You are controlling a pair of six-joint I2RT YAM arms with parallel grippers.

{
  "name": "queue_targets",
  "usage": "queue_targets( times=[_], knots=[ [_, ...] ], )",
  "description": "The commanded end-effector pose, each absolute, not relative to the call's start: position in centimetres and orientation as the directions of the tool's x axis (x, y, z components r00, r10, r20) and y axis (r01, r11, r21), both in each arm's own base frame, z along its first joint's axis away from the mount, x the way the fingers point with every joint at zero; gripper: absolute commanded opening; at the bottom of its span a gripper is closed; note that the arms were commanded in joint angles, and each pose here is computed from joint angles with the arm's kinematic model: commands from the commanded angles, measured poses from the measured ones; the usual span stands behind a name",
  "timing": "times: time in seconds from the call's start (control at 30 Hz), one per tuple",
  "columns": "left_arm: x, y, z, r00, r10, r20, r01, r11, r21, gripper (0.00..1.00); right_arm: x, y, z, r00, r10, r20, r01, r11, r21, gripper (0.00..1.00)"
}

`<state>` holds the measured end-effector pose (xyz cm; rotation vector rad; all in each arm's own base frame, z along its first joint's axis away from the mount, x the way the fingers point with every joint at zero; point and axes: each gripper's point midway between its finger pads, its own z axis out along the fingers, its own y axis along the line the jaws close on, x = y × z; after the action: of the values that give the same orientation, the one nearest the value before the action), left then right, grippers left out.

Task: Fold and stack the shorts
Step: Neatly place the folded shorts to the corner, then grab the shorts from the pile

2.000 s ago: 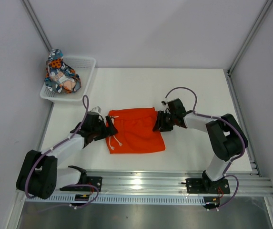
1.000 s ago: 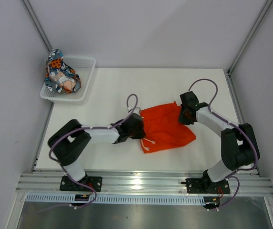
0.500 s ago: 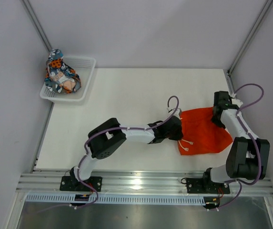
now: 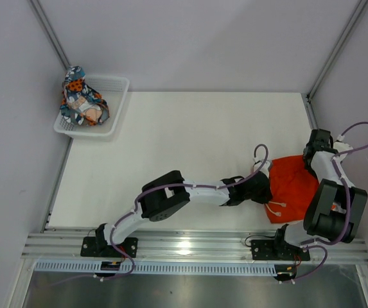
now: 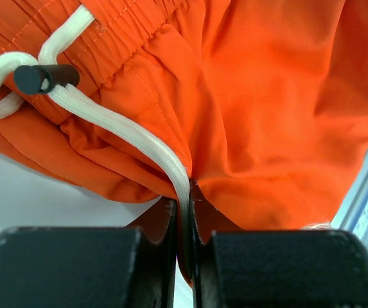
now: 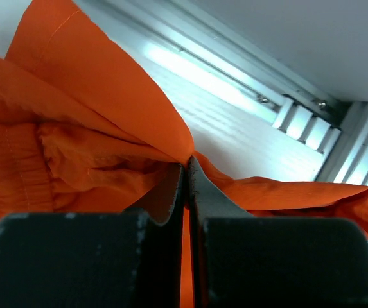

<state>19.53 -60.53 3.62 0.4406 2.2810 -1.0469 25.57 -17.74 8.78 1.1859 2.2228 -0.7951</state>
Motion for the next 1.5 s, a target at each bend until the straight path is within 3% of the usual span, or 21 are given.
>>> queue_targets(
  times=[0.0, 0.23, 0.4, 0.47, 0.53, 0.63, 0.83, 1.0, 1.07, 1.2, 1.27, 1.47],
  knots=[
    [18.8, -62.6, 5.4, -0.75, 0.048, -0.659, 0.564, 0.567, -0.6, 0.09, 25.0, -20.0, 9.7, -0.441, 0.534, -0.721, 0.89, 0.363, -0.276, 0.0],
    [21.6, -61.8, 5.1, -0.755, 0.025, -0.655, 0.538, 0.595, -0.597, 0.1, 25.7, -20.4, 7.2, -0.449, 0.555, -0.7, 0.889, 0.354, -0.29, 0.0],
    [24.0, -61.5, 5.2, -0.752, 0.023, -0.659, 0.535, 0.605, -0.59, 0.11, 24.5, -21.1, 7.1, -0.4, 0.583, -0.707, 0.916, 0.242, -0.319, 0.01],
    [23.9, -61.5, 5.3, -0.754, 0.027, -0.656, 0.537, 0.6, -0.593, 0.15, 24.2, -21.5, 7.3, -0.384, 0.592, -0.709, 0.923, 0.222, -0.314, 0.42],
    [23.7, -61.3, 5.2, -0.759, 0.033, -0.65, 0.533, 0.604, -0.592, 0.2, 24.1, -21.6, 7.5, -0.382, 0.598, -0.705, 0.924, 0.225, -0.31, 0.73],
    [23.5, -61.0, 5.2, -0.765, 0.04, -0.643, 0.53, 0.608, -0.592, 0.35, 24.4, -21.9, 8.1, -0.373, 0.593, -0.713, 0.928, 0.239, -0.287, 0.76],
    [22.2, -60.6, 6.2, -0.78, 0.018, -0.626, 0.519, 0.577, -0.63, 0.43, 26.4, -21.2, 10.4, -0.355, 0.579, -0.735, 0.924, 0.339, -0.179, 0.76],
    [21.2, -60.9, 7.3, -0.78, 0.016, -0.625, 0.526, 0.558, -0.642, 0.63, 28.4, -19.8, 12.5, -0.347, 0.579, -0.738, 0.89, 0.451, -0.066, 0.78],
    [21.2, -60.6, 7.5, -0.779, 0.013, -0.627, 0.523, 0.564, -0.638, 0.74, 29.5, -18.5, 13.5, -0.361, 0.576, -0.733, 0.847, 0.531, 0.0, 0.82],
    [22.5, -59.2, 10.4, -0.76, -0.013, -0.65, 0.531, 0.563, -0.633, 0.81, 31.5, -15.9, 15.4, -0.369, 0.565, -0.738, 0.739, 0.66, 0.136, 0.98],
    [23.0, -58.1, 11.1, -0.756, -0.024, -0.654, 0.528, 0.569, -0.631, 0.98, 32.0, -14.8, 16.6, -0.354, 0.561, -0.749, 0.687, 0.699, 0.198, 0.99],
    [25.7, -51.1, 14.7, -0.723, -0.1, -0.683, 0.469, 0.655, -0.592, 0.99, 34.8, -9.6, 21.1, -0.333, 0.567, -0.754, 0.426, 0.803, 0.416, 1.0]
  ],
)
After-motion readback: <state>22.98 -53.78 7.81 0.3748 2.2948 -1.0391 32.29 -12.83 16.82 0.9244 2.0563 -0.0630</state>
